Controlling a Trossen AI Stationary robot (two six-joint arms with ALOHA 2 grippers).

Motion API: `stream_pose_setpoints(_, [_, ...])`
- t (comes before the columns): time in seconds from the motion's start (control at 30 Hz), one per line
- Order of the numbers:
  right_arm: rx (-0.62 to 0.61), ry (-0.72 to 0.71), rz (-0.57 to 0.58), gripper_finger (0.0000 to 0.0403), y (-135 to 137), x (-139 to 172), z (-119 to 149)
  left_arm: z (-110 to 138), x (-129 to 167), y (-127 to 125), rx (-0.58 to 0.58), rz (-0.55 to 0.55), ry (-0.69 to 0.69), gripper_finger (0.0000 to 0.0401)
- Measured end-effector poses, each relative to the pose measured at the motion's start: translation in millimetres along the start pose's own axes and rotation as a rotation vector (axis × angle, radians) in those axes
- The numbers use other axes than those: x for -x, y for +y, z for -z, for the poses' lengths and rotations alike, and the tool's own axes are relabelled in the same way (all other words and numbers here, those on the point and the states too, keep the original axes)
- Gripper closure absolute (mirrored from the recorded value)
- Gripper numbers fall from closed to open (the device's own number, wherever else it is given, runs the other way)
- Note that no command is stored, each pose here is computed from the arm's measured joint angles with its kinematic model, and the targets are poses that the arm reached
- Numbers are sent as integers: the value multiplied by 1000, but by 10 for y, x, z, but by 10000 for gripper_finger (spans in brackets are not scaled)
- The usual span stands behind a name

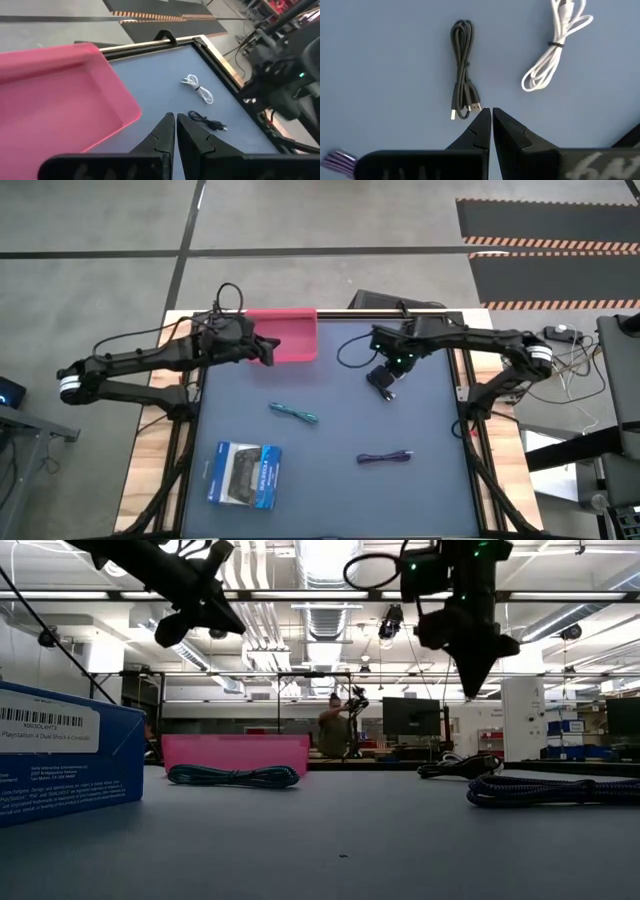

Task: Pick and place USB-C Cables
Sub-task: Put the black charger cable into the pink bin

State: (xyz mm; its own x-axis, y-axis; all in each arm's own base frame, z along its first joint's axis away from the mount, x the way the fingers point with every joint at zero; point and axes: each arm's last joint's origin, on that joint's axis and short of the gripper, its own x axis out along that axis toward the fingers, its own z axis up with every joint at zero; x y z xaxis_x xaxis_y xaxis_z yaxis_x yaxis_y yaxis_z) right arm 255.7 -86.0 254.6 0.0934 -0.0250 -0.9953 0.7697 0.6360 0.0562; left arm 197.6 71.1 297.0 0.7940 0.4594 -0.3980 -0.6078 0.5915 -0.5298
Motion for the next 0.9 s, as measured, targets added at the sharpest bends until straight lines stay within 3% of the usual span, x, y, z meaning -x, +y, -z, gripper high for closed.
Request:
stream_pose_setpoints(0.27, [17, 76, 11, 394, 13, -198, -96, -37, 93, -8, 2, 23, -28, 398])
stream_pose_setpoints(0.47, [-8, 4, -65, 384, 37, -232, -222, -38, 79, 3, 0, -5, -43, 398])
stream_pose_setpoints(0.7, [-125, 17, -106, 312, 21, -233, -246, -29, 75, 10, -1, -12, -40, 398])
stream_pose_setpoints(0.9, [-155, 40, -93, 238, 48, -322, -273, -42, 77, 23, -1, -56, -79, 398])
